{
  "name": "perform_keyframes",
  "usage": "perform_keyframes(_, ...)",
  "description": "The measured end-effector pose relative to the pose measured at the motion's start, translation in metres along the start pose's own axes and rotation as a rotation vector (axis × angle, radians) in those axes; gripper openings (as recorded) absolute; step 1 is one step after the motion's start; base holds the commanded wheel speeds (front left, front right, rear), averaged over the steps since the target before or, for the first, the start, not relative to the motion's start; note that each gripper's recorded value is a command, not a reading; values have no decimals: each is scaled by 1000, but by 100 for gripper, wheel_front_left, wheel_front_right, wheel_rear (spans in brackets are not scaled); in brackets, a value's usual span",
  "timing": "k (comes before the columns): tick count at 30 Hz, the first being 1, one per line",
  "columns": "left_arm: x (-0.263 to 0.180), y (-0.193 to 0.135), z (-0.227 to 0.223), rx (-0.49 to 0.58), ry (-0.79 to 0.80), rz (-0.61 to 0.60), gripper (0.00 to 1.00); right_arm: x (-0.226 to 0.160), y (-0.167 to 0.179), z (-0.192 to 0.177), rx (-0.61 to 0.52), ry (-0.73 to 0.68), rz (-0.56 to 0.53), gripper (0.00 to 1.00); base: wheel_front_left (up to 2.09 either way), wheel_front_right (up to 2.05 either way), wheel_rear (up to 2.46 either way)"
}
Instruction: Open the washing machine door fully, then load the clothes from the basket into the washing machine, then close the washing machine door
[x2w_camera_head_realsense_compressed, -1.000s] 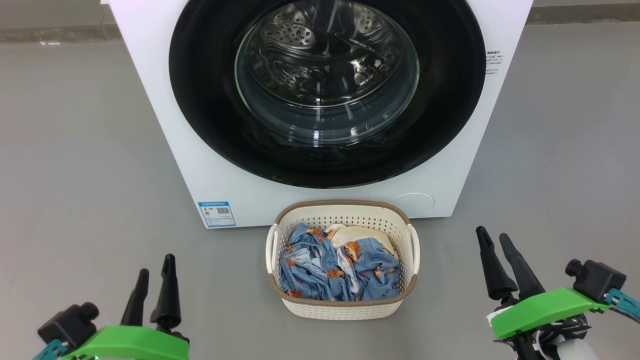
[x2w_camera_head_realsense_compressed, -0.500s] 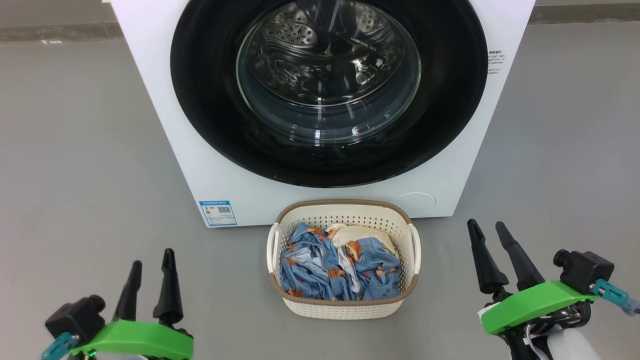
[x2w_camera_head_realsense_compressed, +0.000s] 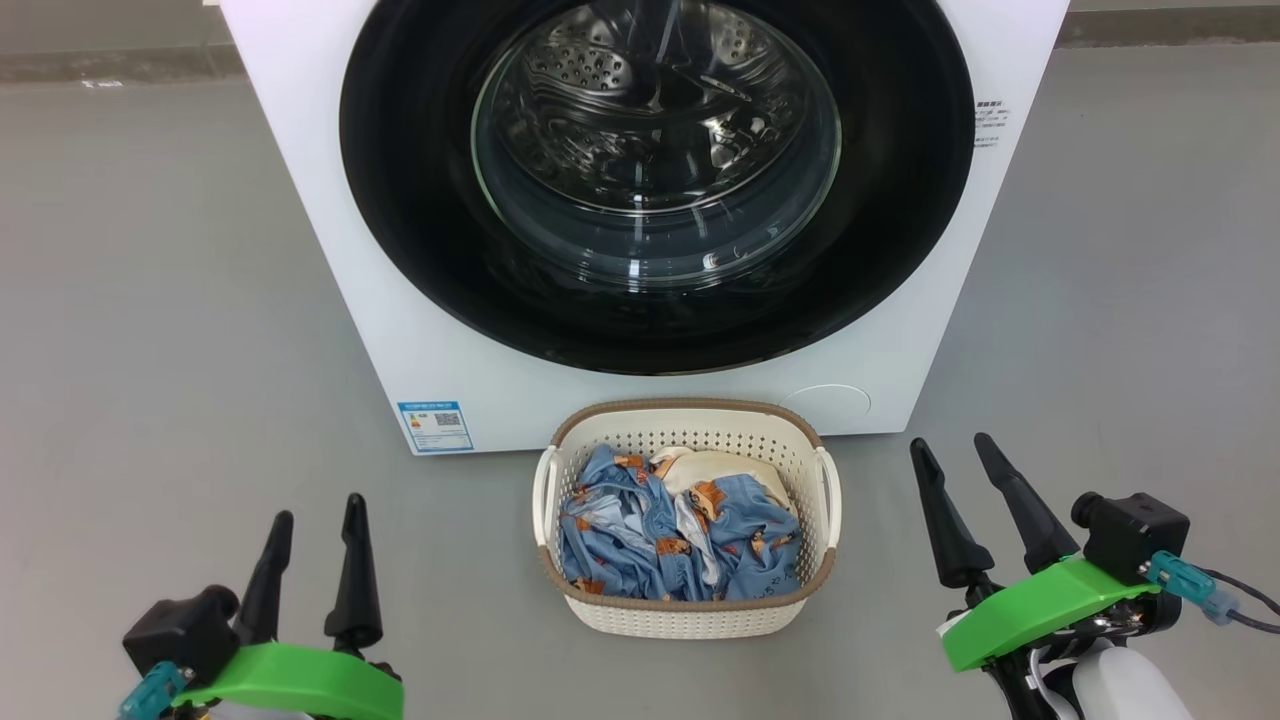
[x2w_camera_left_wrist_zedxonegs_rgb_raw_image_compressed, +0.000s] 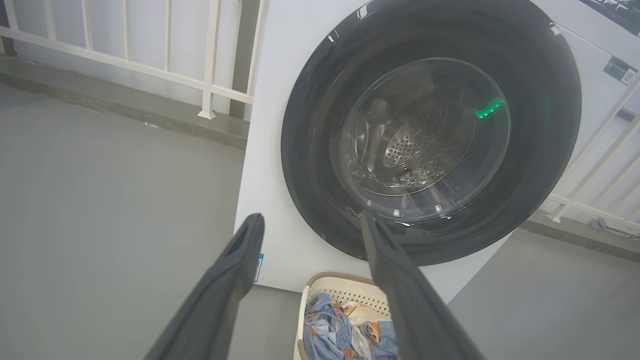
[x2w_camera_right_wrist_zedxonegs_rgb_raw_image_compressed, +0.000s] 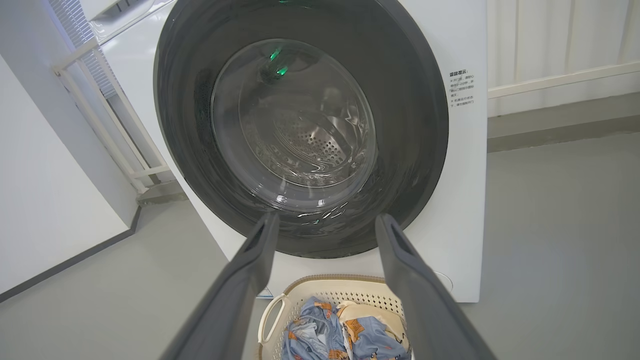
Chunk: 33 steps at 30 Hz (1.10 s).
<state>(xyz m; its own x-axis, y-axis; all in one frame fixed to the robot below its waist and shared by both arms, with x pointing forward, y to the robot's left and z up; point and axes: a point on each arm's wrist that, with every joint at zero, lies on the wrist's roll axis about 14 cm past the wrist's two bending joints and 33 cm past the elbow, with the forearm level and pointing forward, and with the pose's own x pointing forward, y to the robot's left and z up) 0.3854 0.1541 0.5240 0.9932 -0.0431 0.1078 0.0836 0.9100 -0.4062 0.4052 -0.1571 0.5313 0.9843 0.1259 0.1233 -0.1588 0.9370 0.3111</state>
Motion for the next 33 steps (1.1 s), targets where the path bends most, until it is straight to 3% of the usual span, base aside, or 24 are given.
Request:
perform_keyframes(13, 4, -10, 5, 112, -31, -48, 100, 6, 7, 5, -144, -20, 48, 100, 0, 0, 0)
perform_keyframes(33, 3, -9, -1, 118, -15, -48, 100, 7, 9, 2, -146, -10, 56, 100, 0, 0, 0)
